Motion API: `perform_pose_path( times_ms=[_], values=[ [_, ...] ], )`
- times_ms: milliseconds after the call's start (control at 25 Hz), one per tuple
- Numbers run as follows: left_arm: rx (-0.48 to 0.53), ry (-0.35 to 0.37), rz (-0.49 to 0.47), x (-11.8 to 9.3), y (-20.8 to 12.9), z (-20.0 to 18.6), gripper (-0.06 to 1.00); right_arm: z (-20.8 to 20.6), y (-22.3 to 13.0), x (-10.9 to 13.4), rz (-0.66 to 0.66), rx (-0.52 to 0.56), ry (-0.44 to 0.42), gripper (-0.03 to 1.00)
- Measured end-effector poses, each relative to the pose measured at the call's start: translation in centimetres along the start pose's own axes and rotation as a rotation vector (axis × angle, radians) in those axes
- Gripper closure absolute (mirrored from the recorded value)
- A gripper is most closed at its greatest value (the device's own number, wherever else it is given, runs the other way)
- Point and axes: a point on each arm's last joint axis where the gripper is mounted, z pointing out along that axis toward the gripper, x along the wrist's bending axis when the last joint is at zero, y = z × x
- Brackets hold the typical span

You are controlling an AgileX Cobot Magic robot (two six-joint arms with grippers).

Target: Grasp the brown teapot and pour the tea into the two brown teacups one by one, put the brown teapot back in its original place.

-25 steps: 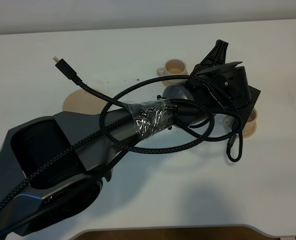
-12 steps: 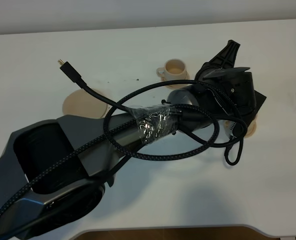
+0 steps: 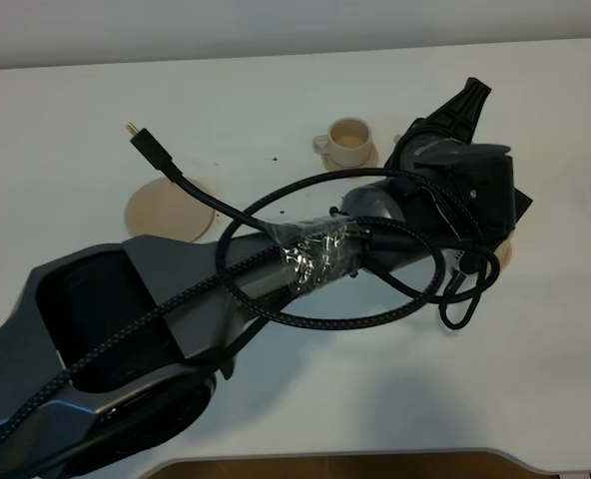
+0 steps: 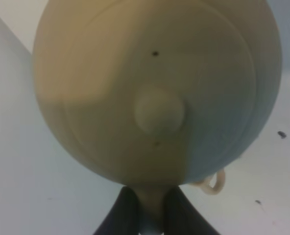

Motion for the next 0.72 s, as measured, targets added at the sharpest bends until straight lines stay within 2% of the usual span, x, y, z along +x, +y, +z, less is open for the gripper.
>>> perform_pose_path(
  times_ms=[720],
  values=[
    [0.021,0.048,0.094,-0.01,0.66,0.33,0.82,0.00,0.00,0.00,0.000,0.000,0.000,0.59]
  ],
)
